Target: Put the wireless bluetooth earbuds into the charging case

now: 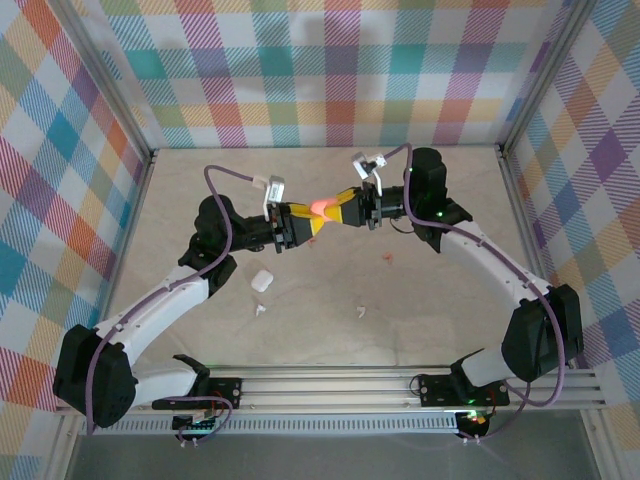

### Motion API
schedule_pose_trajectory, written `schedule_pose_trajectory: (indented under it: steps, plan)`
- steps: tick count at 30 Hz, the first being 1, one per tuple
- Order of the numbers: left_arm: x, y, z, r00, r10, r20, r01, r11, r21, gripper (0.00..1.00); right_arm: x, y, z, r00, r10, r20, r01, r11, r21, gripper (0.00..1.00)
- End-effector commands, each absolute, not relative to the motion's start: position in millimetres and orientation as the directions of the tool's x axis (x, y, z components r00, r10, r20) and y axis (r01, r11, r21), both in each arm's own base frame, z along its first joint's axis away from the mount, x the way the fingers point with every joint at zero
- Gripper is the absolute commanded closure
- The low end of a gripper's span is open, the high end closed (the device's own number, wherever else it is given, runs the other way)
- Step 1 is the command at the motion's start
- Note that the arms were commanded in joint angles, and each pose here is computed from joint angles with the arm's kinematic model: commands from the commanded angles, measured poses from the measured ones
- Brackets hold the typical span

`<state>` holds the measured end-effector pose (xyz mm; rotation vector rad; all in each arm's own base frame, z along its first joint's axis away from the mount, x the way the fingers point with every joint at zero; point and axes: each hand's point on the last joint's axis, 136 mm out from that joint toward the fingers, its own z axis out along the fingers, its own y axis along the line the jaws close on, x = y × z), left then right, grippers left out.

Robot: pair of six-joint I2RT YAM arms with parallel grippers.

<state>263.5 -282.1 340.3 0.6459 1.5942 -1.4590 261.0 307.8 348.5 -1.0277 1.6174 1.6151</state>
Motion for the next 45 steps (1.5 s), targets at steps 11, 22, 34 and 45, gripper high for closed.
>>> schedule_pose_trajectory:
  steps: [11, 22, 34, 45]
  plan:
    - [267, -284, 355, -0.503, -0.2, -0.841, 0.834, 0.143, -0.533, 0.84, 250, 311, 352, -0.455, -0.101, -0.885, -0.879, -0.108, 0.464, 0.93]
    - [241, -280, 339, -0.349, -0.01, -0.937, 0.922, 0.175, -0.346, 1.0, 279, 304, 335, -0.451, -0.148, -0.88, -0.89, 0.147, 0.432, 0.65]
    - [221, -278, 327, -0.252, 0.143, -0.957, 0.963, 0.131, -0.234, 1.0, 286, 306, 332, -0.494, -0.161, -0.855, -0.867, 0.16, 0.471, 0.62]
    - [239, -269, 309, -0.245, 0.192, -0.95, 0.944, 0.273, -0.188, 1.0, 282, 305, 339, -0.528, -0.156, -0.835, -0.848, 0.147, 0.509, 0.56]
